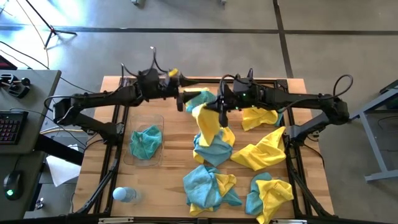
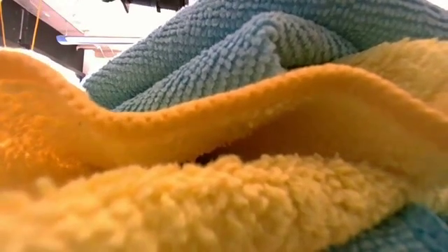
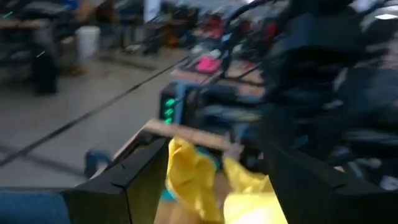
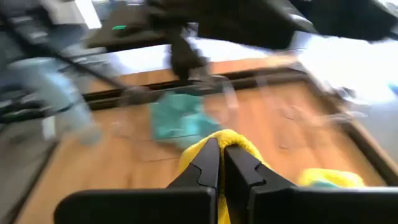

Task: Sort microfiber towel by color & place in baskets
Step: Put the yellow microfiber cloth into the top transparent bin

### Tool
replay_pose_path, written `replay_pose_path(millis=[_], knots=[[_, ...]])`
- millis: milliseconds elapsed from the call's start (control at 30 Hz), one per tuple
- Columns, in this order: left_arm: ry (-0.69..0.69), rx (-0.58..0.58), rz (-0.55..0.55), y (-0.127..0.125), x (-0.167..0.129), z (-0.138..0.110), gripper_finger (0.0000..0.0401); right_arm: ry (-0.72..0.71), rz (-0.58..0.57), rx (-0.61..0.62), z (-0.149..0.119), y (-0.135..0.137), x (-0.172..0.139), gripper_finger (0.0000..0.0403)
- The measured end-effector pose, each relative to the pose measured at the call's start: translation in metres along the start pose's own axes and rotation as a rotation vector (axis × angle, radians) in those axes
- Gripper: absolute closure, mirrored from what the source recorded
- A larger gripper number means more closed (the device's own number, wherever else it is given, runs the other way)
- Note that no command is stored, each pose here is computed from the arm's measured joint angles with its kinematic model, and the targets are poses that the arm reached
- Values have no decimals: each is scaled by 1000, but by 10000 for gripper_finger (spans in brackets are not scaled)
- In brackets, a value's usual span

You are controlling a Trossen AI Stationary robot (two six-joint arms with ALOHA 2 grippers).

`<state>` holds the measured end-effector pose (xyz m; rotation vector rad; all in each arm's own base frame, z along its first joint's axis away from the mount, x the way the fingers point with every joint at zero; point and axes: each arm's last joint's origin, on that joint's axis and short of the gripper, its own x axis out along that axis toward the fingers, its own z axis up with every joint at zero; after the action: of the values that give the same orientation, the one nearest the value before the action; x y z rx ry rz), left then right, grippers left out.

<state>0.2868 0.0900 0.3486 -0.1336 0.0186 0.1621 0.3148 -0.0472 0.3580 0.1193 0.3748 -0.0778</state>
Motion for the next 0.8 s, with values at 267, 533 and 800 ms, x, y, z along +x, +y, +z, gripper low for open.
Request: replay_pose_path(millis=[267,533,800], knots=[[61,16,-144,-3,4,-8,149,-203,-37,-39,20,-6,-3,403],[163,-5,-122,-3,13,-25,152,-286,-18,-99,28,-4,-5,403],[289,-18,-39,-1,12,-39,242,-283,-82,-66,27,-6,-5,399]])
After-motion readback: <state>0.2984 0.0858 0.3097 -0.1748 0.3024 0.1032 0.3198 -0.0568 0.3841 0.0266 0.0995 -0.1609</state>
